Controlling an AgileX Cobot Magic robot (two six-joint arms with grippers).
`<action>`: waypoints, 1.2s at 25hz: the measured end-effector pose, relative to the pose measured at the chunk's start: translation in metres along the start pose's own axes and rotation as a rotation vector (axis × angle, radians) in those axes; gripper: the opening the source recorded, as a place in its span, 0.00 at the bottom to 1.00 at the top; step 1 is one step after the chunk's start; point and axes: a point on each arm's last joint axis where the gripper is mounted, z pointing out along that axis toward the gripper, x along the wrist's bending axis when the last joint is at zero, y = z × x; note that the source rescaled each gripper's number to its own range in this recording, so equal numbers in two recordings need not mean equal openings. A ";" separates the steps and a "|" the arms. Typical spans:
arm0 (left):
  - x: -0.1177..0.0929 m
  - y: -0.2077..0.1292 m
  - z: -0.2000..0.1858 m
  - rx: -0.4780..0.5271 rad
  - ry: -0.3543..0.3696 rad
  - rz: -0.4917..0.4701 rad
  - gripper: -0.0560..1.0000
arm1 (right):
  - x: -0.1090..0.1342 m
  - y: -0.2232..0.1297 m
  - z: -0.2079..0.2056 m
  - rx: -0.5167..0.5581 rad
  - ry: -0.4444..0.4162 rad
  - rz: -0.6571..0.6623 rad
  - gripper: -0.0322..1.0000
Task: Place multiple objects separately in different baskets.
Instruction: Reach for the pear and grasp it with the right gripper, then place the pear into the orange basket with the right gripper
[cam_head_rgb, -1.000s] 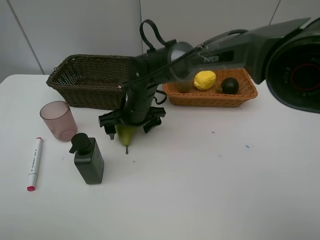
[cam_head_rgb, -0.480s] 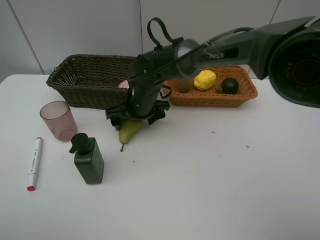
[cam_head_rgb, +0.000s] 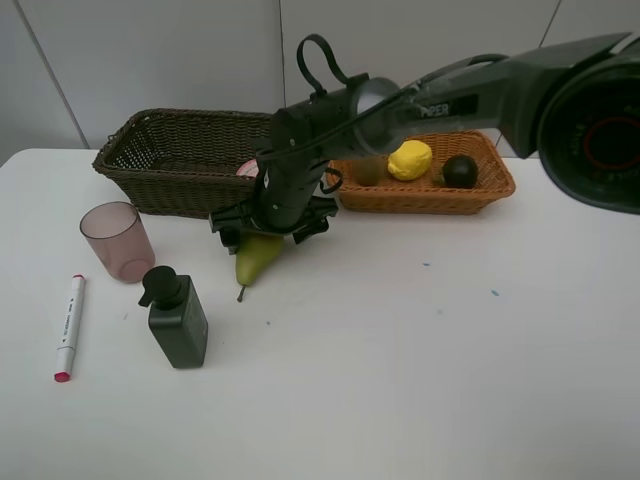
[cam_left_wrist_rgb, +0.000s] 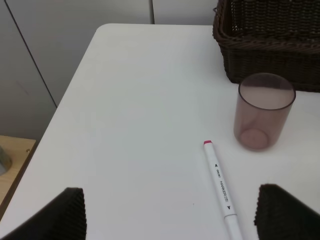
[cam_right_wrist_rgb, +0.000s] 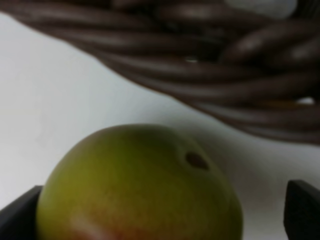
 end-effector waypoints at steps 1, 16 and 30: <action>0.000 0.000 0.000 0.000 0.000 0.000 0.90 | 0.000 0.000 0.000 0.000 0.000 0.000 0.96; 0.000 0.000 0.000 0.000 0.000 0.000 0.90 | 0.001 -0.002 0.004 0.015 0.011 0.022 0.65; 0.000 0.000 0.000 0.000 0.000 0.000 0.90 | -0.001 0.016 -0.086 -0.001 -0.041 -0.019 0.65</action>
